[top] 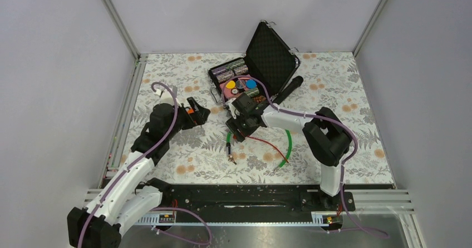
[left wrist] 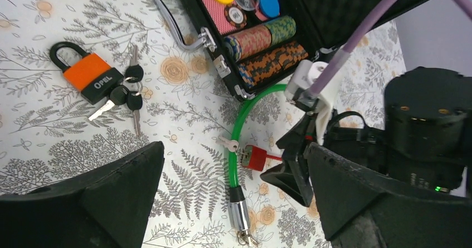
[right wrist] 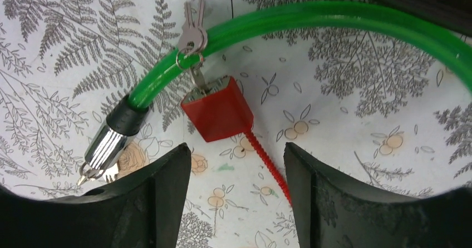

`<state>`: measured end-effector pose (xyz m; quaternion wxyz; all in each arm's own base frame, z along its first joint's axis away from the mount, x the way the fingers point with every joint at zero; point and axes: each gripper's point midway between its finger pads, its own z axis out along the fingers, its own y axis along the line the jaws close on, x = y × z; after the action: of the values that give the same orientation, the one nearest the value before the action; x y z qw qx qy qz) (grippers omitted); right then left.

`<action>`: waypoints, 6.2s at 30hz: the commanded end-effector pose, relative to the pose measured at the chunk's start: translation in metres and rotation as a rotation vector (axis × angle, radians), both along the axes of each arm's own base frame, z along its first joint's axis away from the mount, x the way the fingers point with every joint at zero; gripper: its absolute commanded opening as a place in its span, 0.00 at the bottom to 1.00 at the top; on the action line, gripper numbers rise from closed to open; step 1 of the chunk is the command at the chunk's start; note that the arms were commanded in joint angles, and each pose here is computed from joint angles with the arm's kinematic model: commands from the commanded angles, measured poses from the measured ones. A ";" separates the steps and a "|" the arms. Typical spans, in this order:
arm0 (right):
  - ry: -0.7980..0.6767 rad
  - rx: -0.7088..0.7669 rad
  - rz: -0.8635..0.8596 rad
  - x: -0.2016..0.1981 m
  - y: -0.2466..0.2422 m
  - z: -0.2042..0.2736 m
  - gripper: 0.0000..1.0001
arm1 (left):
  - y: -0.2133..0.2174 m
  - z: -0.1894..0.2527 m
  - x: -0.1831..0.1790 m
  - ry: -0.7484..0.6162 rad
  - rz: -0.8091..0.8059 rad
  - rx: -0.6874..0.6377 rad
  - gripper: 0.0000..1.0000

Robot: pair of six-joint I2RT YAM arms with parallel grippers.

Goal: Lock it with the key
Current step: Pick up the lock from the center of the board.

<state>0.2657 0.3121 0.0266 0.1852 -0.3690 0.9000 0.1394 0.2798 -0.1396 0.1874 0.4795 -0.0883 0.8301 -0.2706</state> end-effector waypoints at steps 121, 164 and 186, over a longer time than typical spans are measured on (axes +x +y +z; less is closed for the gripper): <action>0.306 0.831 -0.164 -0.116 0.024 0.172 0.00 | -0.082 0.044 -0.016 -0.008 -0.211 -0.189 0.85; 0.416 1.339 -0.726 -0.030 0.032 0.240 0.00 | -0.136 0.068 -0.105 0.094 -0.723 -0.545 0.33; -0.321 0.933 -0.248 -0.046 -0.026 0.239 0.60 | -0.110 0.050 -0.093 0.123 -0.621 -0.239 0.00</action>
<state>0.2170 0.2976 0.2471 0.3834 0.0054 0.7584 0.5271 0.1819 -0.2534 0.2146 0.2686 0.0708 0.8192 -0.5017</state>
